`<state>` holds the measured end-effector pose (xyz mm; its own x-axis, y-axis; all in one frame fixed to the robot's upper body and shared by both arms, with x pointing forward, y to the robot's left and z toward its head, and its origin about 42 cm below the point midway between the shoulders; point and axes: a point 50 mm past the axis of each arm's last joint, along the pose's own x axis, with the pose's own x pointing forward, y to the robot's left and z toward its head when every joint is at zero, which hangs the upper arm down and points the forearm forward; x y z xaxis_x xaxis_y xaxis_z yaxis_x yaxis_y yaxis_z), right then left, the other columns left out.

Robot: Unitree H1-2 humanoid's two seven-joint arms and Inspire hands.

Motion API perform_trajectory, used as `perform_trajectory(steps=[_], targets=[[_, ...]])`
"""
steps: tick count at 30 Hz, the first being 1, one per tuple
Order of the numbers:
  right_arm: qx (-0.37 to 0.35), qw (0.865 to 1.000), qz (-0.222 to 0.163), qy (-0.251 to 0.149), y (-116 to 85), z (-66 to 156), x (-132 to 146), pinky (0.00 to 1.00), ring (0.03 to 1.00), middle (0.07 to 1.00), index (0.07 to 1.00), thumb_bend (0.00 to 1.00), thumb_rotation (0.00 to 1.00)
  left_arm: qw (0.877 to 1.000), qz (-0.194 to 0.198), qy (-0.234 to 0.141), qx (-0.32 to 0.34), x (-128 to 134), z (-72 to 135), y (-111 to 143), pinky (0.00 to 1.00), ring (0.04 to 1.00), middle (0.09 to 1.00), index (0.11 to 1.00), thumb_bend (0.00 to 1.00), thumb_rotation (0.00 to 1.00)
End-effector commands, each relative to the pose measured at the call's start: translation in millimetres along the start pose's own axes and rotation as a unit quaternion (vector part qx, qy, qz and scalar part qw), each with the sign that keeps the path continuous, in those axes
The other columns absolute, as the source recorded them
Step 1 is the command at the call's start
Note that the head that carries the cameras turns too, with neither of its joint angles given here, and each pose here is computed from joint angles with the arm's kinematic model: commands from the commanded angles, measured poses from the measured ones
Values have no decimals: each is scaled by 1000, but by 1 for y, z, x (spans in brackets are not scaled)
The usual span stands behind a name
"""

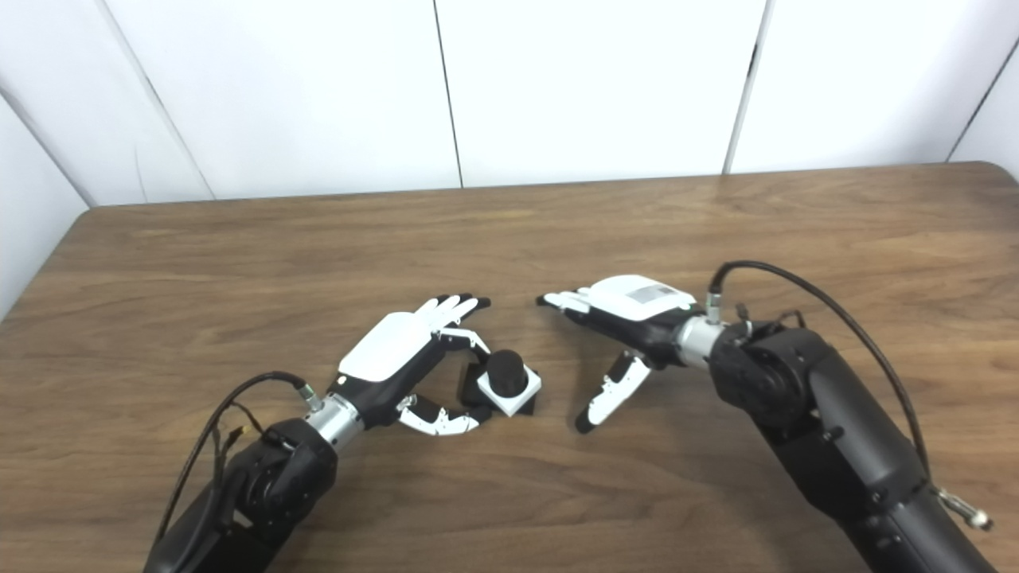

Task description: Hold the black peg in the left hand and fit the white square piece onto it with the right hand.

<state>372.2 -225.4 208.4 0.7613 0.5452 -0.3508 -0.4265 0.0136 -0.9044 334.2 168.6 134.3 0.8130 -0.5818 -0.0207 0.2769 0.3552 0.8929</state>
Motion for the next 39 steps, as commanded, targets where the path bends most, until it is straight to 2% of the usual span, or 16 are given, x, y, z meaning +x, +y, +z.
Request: perform_trajectory(steps=[1,8,12,14,17,18,21,24,27,28,29,31,35,39], targets=[[1,999,-41,13,-17,-11,-8,943,979,977,1000,1000,427,999,-30,21,30,-6,-13,-2,1000,1000,991,570,926,256],[40,996,-68,41,-6,-33,-27,948,980,970,1000,1000,403,999,-29,23,33,-7,-17,1,1000,1000,989,569,924,261],[69,991,-103,51,0,-44,-41,963,985,969,971,994,412,999,-30,28,34,-8,-19,2,1000,1000,993,574,927,256],[82,988,-121,50,2,-46,-45,966,976,963,940,957,393,999,-27,27,33,-9,-20,2,1000,1000,990,572,930,251],[108,980,-159,46,7,-44,-52,906,958,952,889,906,355,999,-26,27,31,-9,-21,1,1000,1000,987,567,932,253],[119,976,-180,39,10,-43,-53,837,933,934,844,884,317,999,-25,26,31,-9,-22,1,1000,1000,987,567,930,261],[158,952,-260,26,23,-39,-55,717,844,866,743,866,219,999,-23,25,28,-9,-22,0,1000,1000,987,568,929,256],[205,919,-336,12,38,-31,-55,672,787,810,676,809,142,999,-22,22,26,-8,-22,-1,1000,1000,985,569,930,258],[239,889,-391,7,52,-17,-52,650,741,757,635,735,100,999,-23,22,26,-8,-23,-3,1000,1000,985,569,927,269],[250,880,-404,6,56,-12,-50,649,735,749,631,728,93,999,-23,22,25,-8,-22,-3,1000,1000,984,568,926,269],[258,873,-415,5,60,-7,-48,648,721,732,551,603,117,999,-23,22,25,-8,-22,-3,1000,1000,984,568,926,269],[272,862,-428,3,67,1,-45,645,706,714,510,539,130,999,-23,22,24,-8,-21,-4,1000,1000,984,568,925,270],[301,841,-449,1,77,15,-37,581,664,687,496,516,132,999,-23,20,23,-7,-20,-6,1000,1000,985,569,924,272],[336,819,-466,0,86,29,-30,470,598,646,494,512,124,999,-21,19,23,-6,-19,-7,1000,1000,984,569,920,287]])
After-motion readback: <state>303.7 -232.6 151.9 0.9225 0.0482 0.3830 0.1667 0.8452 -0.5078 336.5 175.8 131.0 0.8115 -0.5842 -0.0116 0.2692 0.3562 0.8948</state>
